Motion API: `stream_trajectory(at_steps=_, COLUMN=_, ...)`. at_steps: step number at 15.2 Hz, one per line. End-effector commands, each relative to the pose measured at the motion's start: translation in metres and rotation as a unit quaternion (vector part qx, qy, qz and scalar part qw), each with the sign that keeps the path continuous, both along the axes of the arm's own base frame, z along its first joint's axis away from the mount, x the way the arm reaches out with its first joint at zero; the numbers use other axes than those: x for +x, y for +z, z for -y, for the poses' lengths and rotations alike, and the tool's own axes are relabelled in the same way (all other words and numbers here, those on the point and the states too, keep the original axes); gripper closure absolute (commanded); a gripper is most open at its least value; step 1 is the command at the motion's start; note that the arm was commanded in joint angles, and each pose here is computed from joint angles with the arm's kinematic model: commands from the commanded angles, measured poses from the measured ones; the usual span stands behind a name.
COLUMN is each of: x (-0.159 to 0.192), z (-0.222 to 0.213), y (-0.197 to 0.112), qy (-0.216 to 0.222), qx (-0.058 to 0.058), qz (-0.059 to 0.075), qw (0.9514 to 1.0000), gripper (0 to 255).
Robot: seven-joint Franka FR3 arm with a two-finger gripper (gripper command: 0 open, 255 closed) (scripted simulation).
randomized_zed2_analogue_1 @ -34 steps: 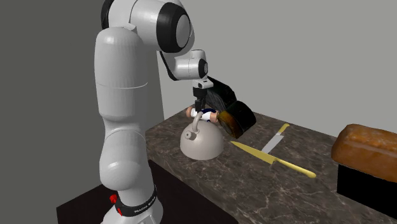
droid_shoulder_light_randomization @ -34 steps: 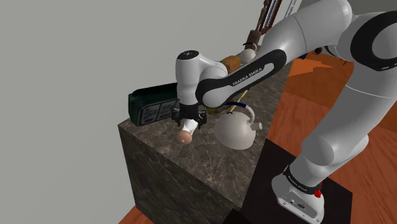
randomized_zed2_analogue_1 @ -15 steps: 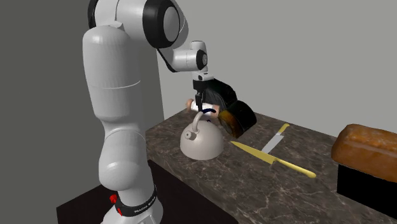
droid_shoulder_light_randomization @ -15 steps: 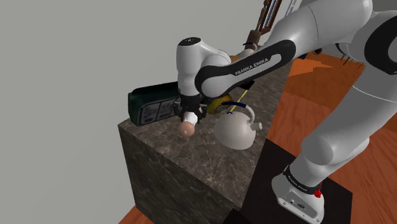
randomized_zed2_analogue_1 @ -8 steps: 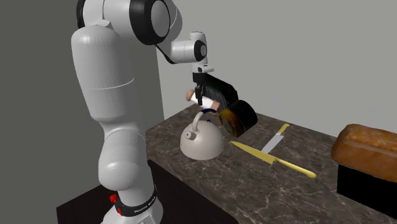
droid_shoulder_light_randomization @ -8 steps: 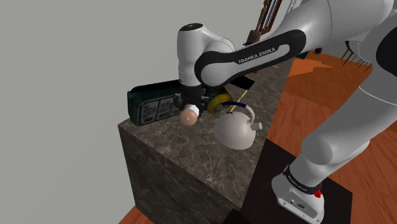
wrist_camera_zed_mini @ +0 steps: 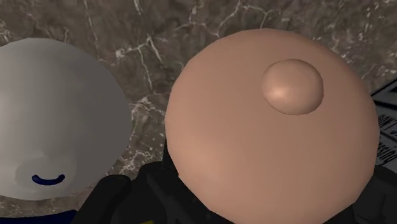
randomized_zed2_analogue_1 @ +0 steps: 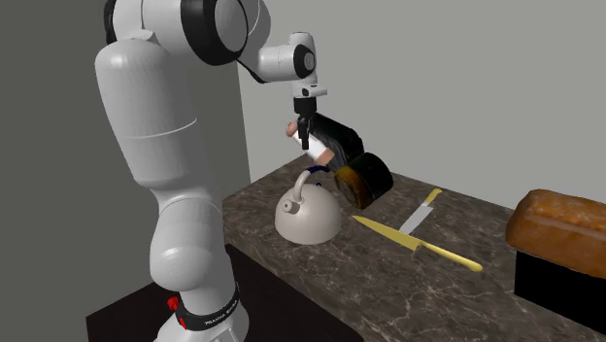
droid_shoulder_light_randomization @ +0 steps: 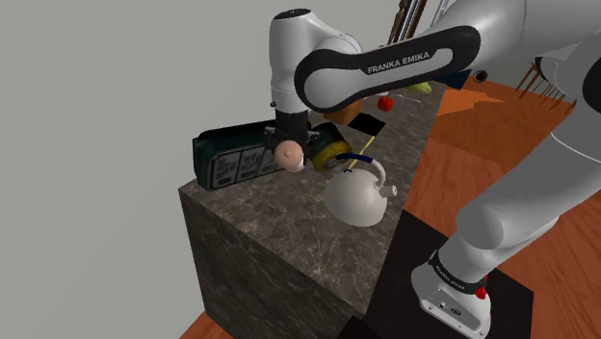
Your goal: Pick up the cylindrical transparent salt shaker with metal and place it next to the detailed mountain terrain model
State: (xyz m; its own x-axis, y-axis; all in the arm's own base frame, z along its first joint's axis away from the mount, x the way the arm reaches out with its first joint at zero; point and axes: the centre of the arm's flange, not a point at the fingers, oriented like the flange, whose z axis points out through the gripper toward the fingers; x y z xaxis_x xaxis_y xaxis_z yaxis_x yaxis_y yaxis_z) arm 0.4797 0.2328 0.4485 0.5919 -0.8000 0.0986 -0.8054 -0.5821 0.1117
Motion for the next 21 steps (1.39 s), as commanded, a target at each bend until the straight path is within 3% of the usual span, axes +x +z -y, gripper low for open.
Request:
stream_trajectory(at_steps=1, x=0.000, z=0.001, y=0.010, qy=0.000, qx=0.000, qz=0.001, qw=1.0000, gripper=255)
stream_trajectory(at_steps=4, x=0.000, z=0.001, y=0.021, qy=0.000, qx=0.000, qz=0.001, qw=1.0000, gripper=255)
stream_trajectory(at_steps=21, x=-0.018, z=0.225, y=0.022, qy=0.000, qx=0.000, qz=0.001, qw=1.0000, gripper=255)
